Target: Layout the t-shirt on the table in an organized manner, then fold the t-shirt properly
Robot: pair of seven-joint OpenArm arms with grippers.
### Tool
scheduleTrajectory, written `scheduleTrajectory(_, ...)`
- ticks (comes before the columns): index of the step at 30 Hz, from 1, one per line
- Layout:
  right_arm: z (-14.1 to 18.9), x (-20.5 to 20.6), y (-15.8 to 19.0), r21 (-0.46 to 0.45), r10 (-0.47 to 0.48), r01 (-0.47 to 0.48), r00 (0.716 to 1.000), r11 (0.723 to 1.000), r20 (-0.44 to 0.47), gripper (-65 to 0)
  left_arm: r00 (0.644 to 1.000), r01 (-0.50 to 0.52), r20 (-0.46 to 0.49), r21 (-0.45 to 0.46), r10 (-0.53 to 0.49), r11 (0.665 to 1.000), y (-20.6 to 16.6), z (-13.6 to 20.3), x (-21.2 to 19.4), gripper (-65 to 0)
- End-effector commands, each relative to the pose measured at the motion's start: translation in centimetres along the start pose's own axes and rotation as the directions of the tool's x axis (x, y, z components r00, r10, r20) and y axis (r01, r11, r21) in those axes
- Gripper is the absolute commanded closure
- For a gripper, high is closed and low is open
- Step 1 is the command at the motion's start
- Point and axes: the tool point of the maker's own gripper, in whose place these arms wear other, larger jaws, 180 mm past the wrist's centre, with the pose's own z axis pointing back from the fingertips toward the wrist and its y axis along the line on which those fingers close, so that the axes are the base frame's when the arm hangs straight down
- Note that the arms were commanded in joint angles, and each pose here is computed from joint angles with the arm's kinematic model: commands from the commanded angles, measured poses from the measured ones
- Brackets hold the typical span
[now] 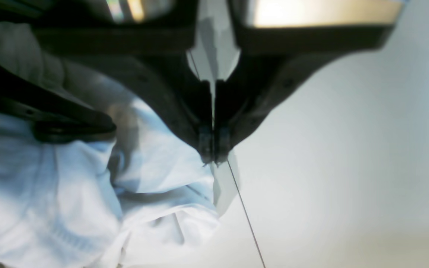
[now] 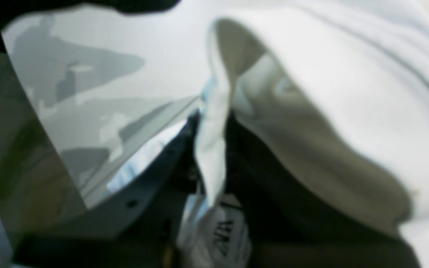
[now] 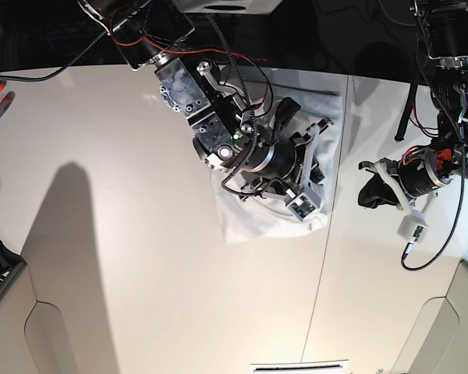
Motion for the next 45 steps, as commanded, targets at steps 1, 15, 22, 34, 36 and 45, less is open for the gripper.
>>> scheduleTrajectory(1, 0.1, 2.7, 0.6, 0.026, 0.001, -0.003, 0.997, 1.0, 0.077, -15.1, 0.998, 0.029, 0.048, -0.012, -0.029, 0.999, -0.1, 0.4, 1.7, -1.1)
scheduleTrajectory(15, 2.8, 10.2, 3.5, 0.222, 0.012, -0.069, 0.968, 0.973, 0.25, -21.1, 0.997, 0.032, 0.07, -0.032, -0.03, 0.999, -0.5, 0.5, 2.0, -1.1)
scheduleTrajectory(22, 3.6, 11.0, 3.9, 0.222, 0.036, -0.099, 0.962, 0.97, 0.27, -21.1, 0.996, 0.05, 0.07, -0.045, -0.046, 0.998, -0.7, 0.5, 2.0, -1.1)
scheduleTrajectory(34, 1.2, 6.2, 3.5, 0.23, 0.025, -0.048, 0.994, 0.972, 0.103, -36.1, 0.996, 0.05, 0.07, -0.043, -0.047, 0.998, -0.7, 0.5, 2.0, -1.1)
scheduleTrajectory(36, 1.0, 5.9, 3.9, 0.259, -0.009, -0.015, 0.996, 0.966, 0.093, -36.1, 0.996, 0.05, 0.069, -0.043, -0.047, 0.998, -0.7, 0.5, 2.0, -1.1)
scheduleTrajectory(45, 3.4, 8.5, 7.9, 0.477, -0.078, -0.023, 0.978, 0.879, 0.192, -36.0, 0.997, 0.067, 0.05, -0.021, -0.066, 0.998, -0.2, 0.5, 1.7, -1.1)
